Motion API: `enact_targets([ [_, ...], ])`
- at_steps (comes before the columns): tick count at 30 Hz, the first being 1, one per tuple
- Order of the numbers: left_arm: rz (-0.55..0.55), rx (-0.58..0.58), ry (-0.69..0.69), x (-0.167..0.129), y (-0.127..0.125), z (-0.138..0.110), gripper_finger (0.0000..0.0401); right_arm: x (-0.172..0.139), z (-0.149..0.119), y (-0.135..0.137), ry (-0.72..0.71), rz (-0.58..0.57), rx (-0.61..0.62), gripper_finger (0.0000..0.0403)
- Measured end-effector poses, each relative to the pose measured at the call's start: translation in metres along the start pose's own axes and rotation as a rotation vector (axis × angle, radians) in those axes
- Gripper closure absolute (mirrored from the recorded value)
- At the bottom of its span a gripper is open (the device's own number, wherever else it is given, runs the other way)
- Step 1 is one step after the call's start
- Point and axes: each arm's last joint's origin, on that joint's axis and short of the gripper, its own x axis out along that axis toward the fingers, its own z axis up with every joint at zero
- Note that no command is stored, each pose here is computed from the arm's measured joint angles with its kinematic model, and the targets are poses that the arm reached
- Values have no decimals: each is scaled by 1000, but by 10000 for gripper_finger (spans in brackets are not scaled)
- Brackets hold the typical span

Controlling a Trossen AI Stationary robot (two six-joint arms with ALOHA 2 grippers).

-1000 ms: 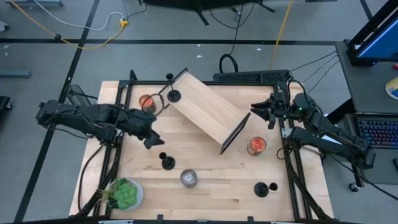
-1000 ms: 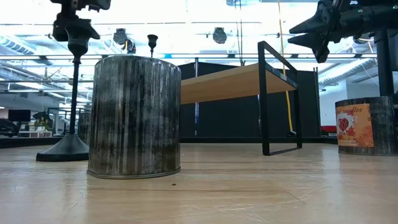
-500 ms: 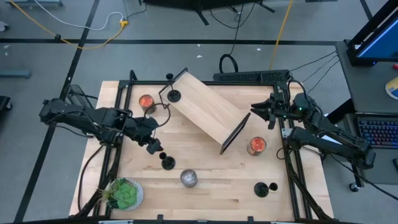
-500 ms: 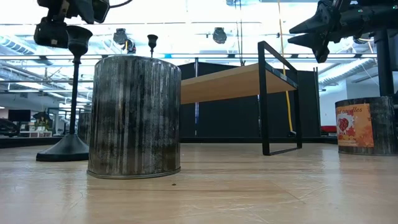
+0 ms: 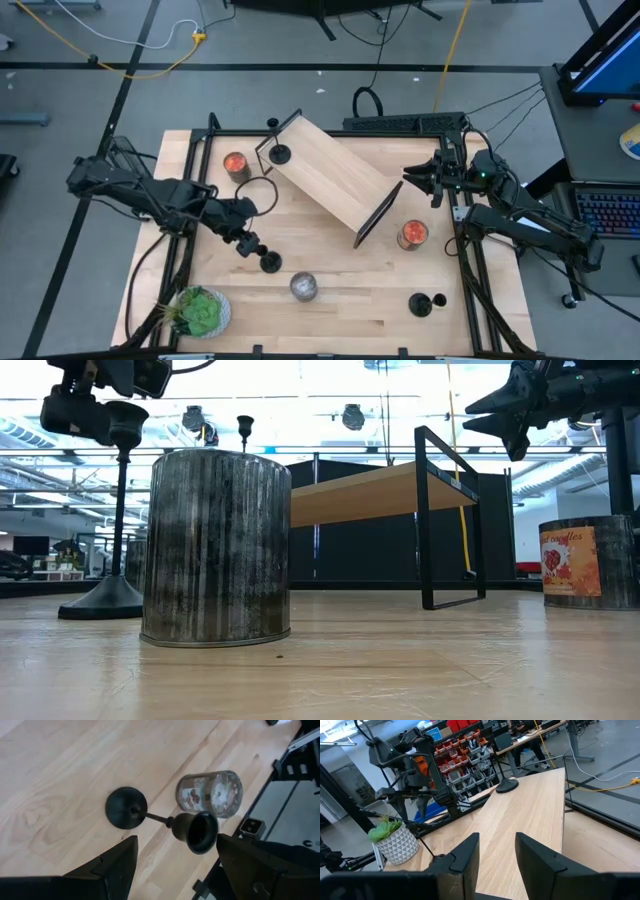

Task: Pick & Place candle stick holders
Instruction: Align the left black candle holder with the other black candle holder on the shelf

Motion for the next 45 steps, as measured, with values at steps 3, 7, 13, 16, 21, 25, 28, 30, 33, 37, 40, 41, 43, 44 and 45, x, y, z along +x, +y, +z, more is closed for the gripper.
enact_targets([
  [3,10,4,6,3,-1,0,123,0,0,0,0,0,0,286],
  [7,32,11,21,9,-1,0,123,0,0,0,-1,0,0,286],
  [13,81,23,41,21,-1,2,123,0,0,0,0,0,0,286],
  [16,107,22,31,26,-1,3,124,0,0,0,0,0,0,286],
  [21,122,23,38,32,-2,4,158,0,0,0,-1,0,0,286],
  [25,113,32,48,34,-3,5,218,0,0,0,-1,0,2,286],
  [28,110,32,54,34,-3,4,272,0,0,0,0,0,3,286],
  [30,104,37,62,34,-3,4,307,0,0,0,0,0,3,286],
  [33,106,46,70,33,-3,4,357,0,0,0,0,1,26,286],
  [37,130,44,65,31,-1,3,381,0,0,0,0,1,106,286],
  [40,118,37,57,28,0,3,378,0,0,0,0,0,141,286],
  [41,112,33,54,26,0,3,378,0,0,0,0,1,141,286],
  [43,99,23,44,22,1,3,383,0,0,0,0,0,134,286],
  [44,82,15,40,20,1,3,387,0,0,0,0,0,133,286],
  [45,59,16,29,19,0,4,389,0,0,0,-1,-2,133,286],
])
